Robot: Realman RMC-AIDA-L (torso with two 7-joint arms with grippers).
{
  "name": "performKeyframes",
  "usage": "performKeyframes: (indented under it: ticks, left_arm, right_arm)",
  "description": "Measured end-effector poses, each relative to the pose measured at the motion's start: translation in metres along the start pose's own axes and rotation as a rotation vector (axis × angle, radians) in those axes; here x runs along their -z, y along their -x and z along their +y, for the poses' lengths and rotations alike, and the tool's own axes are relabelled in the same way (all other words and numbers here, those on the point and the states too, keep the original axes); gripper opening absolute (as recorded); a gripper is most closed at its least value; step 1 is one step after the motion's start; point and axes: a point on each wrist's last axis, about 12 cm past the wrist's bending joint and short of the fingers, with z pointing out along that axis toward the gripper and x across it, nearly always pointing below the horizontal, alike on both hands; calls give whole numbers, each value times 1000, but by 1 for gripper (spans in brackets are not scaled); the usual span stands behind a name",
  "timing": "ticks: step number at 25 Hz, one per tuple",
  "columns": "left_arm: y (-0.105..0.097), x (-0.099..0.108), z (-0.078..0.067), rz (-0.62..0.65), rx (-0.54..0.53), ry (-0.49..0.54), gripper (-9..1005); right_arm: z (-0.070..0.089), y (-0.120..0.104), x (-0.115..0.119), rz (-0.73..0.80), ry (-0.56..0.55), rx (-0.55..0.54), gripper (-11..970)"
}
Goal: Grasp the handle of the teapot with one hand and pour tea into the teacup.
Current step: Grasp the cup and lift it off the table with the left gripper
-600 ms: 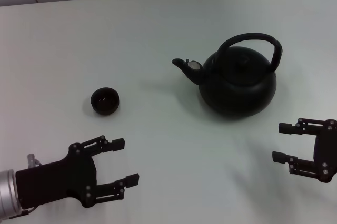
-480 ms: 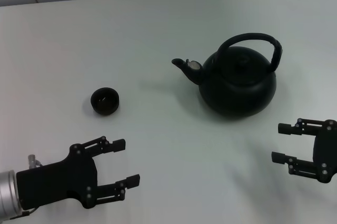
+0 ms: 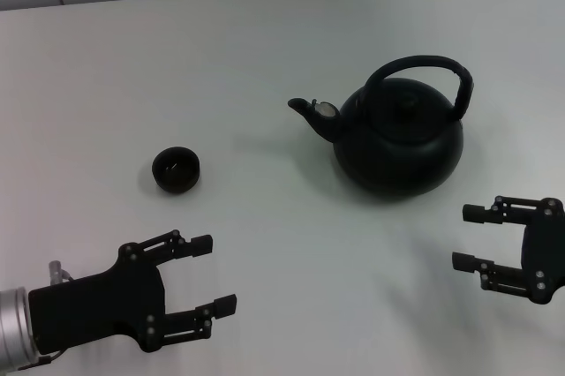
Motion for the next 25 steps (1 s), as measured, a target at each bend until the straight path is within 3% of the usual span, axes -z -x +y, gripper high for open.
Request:
performKeyframes:
  ticks: [12, 13, 14, 16, 19, 21, 25]
  left_arm:
    - [1, -1, 1, -26, 7, 22, 790]
    - [2, 3, 5, -59, -4, 84, 790]
    - [2, 3, 5, -59, -4, 84, 789]
    - [0, 12, 11, -135, -51, 243, 788]
    - [-2, 16, 14, -173, -64, 326, 787]
    - [-8, 23, 15, -206, -100, 451, 786]
    - [-12, 24, 13, -218, -114, 496, 784]
  right_arm:
    - [-1, 1, -1, -1, -2, 3, 609]
    - [-1, 1, -1, -2, -2, 3, 609]
    - [-2, 1, -1, -2, -4, 3, 609]
    - [-2, 1, 0, -3, -6, 3, 609]
    - [-2, 1, 0, -4, -8, 3, 609]
    - [-2, 1, 0, -6, -10, 3, 609]
    - [-2, 2, 0, -11, -12, 3, 609]
